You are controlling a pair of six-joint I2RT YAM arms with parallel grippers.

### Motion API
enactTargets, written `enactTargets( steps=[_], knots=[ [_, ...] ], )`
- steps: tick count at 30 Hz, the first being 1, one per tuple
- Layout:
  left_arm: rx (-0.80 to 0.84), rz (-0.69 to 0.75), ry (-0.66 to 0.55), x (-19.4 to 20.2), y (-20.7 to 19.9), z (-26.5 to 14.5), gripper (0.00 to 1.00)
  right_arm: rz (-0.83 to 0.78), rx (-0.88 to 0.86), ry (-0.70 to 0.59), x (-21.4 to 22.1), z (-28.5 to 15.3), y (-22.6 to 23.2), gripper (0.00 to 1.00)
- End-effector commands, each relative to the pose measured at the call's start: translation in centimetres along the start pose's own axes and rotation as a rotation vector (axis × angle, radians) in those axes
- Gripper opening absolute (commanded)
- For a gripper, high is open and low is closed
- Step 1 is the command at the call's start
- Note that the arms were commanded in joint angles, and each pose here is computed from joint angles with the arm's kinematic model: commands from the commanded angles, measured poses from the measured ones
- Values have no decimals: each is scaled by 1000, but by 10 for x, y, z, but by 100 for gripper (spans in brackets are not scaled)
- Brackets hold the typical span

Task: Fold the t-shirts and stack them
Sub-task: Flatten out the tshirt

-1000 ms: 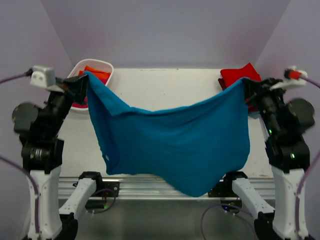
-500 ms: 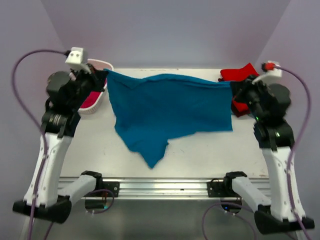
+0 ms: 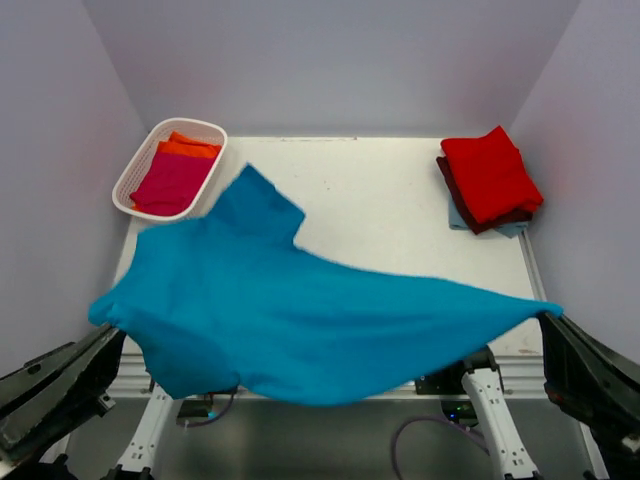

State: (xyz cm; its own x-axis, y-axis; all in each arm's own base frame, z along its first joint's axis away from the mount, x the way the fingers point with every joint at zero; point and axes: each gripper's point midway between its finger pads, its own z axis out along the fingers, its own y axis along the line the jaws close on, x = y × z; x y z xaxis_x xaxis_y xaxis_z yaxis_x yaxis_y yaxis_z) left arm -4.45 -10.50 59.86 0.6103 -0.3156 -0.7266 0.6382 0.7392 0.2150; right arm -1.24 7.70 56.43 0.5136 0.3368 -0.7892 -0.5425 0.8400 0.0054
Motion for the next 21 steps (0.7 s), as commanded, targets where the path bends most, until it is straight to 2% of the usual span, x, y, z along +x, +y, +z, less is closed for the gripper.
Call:
enactTargets(
  steps=[1,3,5,6,8,10,11,12,13,14,16,17,19,21],
  knots=[
    [34,-131,92,17,10,25,0,31,5,14,-7,7,2,0],
    [-36,-118,89,15,29,32,0,50,127,39,-3,19,-25,0],
    [-209,-132,148,43,76,43,0,101,285,167,36,43,-68,0],
    [-278,-146,203,71,97,46,0,119,330,227,54,50,-82,0],
    [-437,-157,292,119,139,45,0,203,448,423,124,61,-117,0],
    [-561,-184,429,189,171,33,0,236,556,542,171,56,-142,0],
    [-595,-192,473,214,180,27,0,269,629,642,217,47,-159,0],
    [-636,-212,577,263,189,11,0,276,668,693,240,42,-168,0],
    [-683,-215,639,295,202,3,0,260,745,724,258,34,-184,0],
    [-705,-224,703,322,207,-7,0,282,808,820,301,23,-197,0],
    [-777,-240,855,391,219,-36,0,263,893,902,337,9,-216,0],
    [-797,-256,896,411,220,-45,0,280,927,994,375,1,-225,0],
    [-850,-275,1016,460,226,-69,0,272,977,1043,407,-5,-240,0],
    [-873,-277,1087,486,229,-83,0,285,1014,1153,452,-22,-248,0]
  ],
)
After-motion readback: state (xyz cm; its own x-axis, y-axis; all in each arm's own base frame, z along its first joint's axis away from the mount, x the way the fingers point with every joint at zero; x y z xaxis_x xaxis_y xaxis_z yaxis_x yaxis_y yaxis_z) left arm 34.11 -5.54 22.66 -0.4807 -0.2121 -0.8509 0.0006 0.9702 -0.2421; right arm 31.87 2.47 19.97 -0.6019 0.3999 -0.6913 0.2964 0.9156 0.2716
